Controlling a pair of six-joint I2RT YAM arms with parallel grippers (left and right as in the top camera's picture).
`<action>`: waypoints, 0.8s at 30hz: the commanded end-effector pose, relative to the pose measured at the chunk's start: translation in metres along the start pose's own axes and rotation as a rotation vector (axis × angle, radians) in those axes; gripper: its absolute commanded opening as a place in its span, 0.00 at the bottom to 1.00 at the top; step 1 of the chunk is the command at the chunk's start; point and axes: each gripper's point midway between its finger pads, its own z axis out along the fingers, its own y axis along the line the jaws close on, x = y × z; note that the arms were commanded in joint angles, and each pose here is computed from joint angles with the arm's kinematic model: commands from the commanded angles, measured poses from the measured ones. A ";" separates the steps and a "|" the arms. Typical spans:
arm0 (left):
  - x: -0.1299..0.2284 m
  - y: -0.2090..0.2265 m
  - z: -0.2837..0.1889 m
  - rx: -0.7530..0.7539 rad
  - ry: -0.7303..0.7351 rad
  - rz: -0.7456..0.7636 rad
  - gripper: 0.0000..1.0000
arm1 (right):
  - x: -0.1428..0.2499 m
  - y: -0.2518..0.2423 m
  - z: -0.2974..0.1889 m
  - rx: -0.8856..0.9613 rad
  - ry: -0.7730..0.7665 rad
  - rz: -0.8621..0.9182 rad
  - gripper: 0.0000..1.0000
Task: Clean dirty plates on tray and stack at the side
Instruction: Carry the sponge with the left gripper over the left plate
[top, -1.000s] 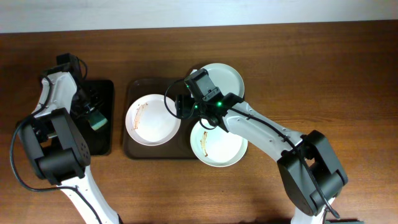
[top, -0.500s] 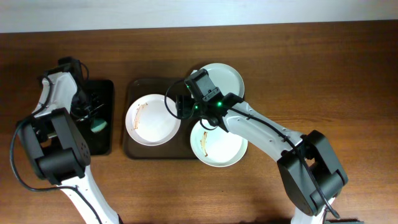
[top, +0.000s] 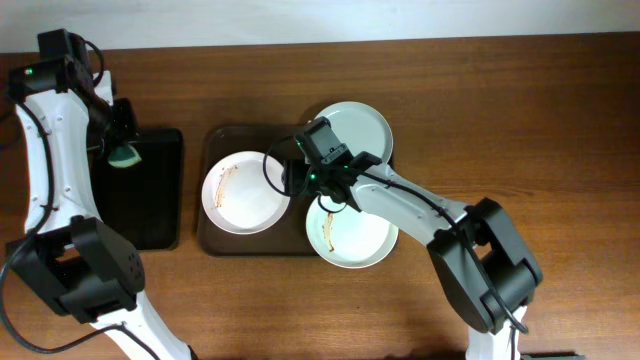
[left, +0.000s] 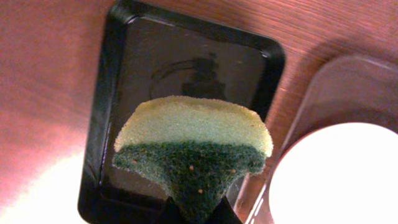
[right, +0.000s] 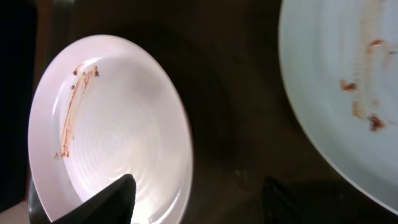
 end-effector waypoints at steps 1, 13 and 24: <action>-0.004 -0.014 -0.007 0.066 -0.027 0.100 0.00 | 0.006 0.003 0.016 -0.040 0.032 0.034 0.60; -0.002 -0.056 -0.006 0.121 -0.027 0.218 0.00 | 0.016 0.009 0.037 -0.075 0.057 0.068 0.46; -0.004 -0.062 -0.004 0.124 -0.034 0.245 0.00 | 0.019 0.006 0.047 -0.077 0.063 0.094 0.29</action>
